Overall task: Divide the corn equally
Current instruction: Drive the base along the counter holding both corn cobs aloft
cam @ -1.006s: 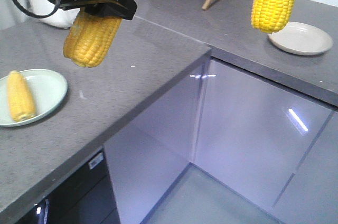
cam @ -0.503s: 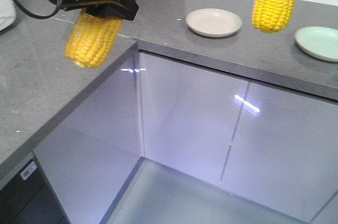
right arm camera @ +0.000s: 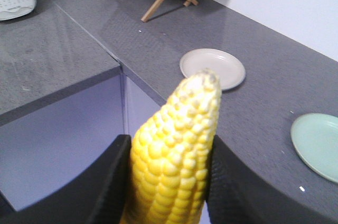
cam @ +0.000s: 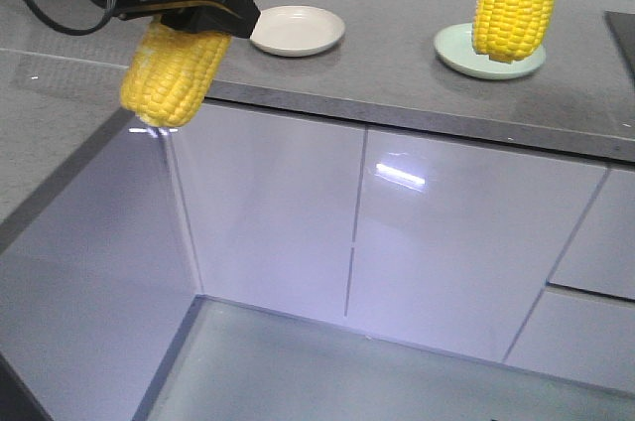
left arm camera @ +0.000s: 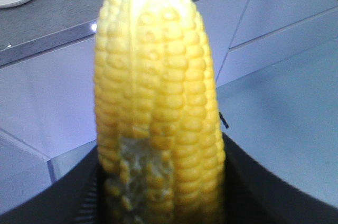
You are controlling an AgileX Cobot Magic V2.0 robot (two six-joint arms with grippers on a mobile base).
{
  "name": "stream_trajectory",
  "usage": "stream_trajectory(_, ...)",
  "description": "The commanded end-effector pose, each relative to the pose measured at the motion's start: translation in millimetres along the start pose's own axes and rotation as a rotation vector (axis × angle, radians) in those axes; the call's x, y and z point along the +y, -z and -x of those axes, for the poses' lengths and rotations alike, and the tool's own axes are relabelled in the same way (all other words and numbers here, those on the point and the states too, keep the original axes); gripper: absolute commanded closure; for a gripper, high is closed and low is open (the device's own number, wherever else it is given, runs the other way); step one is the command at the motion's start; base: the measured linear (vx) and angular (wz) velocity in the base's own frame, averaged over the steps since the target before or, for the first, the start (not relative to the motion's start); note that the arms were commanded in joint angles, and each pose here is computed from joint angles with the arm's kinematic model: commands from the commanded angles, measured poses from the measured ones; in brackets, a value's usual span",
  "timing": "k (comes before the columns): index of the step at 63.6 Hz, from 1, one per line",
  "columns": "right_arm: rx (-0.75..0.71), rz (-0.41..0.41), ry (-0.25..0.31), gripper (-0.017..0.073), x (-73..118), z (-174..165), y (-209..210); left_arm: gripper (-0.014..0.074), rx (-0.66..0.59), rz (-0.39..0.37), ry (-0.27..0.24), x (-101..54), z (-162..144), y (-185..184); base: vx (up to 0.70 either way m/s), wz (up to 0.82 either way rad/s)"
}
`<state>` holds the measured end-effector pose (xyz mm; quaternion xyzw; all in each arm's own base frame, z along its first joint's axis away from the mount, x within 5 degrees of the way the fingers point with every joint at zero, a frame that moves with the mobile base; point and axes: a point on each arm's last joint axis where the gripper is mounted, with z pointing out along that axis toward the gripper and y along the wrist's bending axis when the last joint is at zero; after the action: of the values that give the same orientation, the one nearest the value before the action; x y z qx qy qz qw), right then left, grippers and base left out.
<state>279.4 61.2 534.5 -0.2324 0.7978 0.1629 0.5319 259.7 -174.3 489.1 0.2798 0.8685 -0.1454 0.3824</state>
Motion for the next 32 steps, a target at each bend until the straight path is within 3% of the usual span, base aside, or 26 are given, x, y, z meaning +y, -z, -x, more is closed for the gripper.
stream_trajectory(1, -0.122, -0.021, 0.014, 0.0561, 7.0, 15.0, 21.1, 0.06, -0.124, -0.007, -0.002, -3.5, 8.3, 26.9, -0.09, -0.36)
stream_trajectory(32, -0.122, -0.021, 0.014, 0.0561, 7.0, 15.0, 21.1, 0.06, -0.124, -0.007, -0.002, -3.5, 8.3, 26.9, -0.09, -0.35)
